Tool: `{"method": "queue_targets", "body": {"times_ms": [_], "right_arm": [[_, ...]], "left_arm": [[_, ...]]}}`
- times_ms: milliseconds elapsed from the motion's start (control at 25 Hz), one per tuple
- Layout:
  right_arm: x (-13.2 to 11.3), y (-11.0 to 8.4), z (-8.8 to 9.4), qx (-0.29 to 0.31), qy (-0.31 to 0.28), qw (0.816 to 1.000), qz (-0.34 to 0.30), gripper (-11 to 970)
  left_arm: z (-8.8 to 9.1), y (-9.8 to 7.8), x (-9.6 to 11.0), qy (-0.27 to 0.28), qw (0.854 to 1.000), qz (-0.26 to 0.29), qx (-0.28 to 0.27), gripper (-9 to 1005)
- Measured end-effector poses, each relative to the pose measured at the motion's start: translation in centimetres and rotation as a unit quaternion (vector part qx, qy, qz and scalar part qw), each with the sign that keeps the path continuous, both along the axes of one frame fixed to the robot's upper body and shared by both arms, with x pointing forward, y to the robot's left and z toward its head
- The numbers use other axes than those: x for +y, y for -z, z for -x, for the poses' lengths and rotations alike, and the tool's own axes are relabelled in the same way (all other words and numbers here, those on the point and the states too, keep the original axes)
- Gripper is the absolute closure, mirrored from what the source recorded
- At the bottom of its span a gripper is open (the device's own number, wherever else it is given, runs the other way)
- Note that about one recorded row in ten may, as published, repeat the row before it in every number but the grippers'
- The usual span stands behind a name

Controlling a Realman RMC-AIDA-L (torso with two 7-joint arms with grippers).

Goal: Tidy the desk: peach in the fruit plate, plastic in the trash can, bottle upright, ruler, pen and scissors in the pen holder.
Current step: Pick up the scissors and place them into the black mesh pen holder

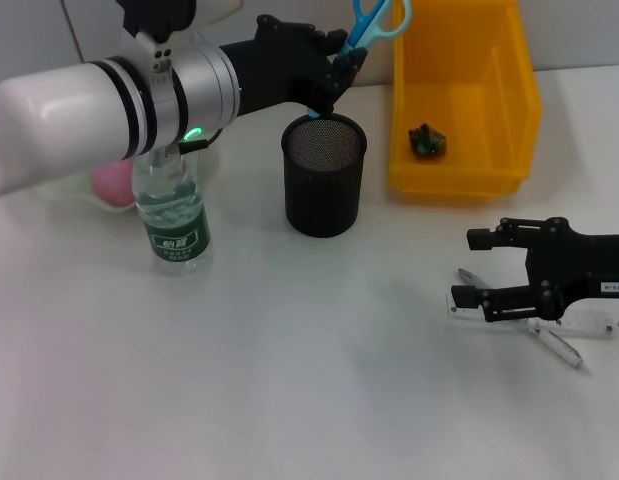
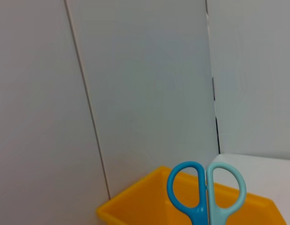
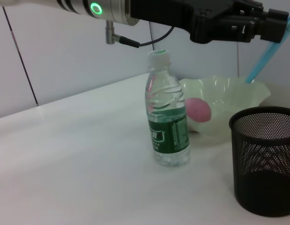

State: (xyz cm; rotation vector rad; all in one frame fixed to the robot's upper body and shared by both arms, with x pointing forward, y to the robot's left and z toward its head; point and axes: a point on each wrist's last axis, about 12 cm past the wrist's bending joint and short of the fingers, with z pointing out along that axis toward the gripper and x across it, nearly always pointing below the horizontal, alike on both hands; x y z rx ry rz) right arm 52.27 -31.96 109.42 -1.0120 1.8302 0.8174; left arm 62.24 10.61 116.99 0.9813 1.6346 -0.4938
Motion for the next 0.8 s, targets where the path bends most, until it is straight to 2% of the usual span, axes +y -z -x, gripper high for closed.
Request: {"method": "queue_targets", "body": {"times_ms": [200,240,600,800], "right_arm": [[0.0,0.0,0.0,0.001,0.001,1.0,0.0,118],[0.0,0.1,0.0,0.001,0.002,1.0,0.0,118],[-0.1,0.1,-0.1,0.005,0.01,1.0,0.001,118],[0.0,0.1,-0.2,0.005,0.009,1.0,0.0,119]], "left_arm": [[-0.2,0.3,0.2,-0.001,1.0,0.004,-0.002,761],[-0.6,1.1,0.4,0.0,1.0,0.013,-0.005,760],[-0.6,3.1,1.3,0.004,0.998,0.07,-0.012,759],[-0.5,4.0,1.8,0.005,0.997,0.079,-0.016,758]]}}
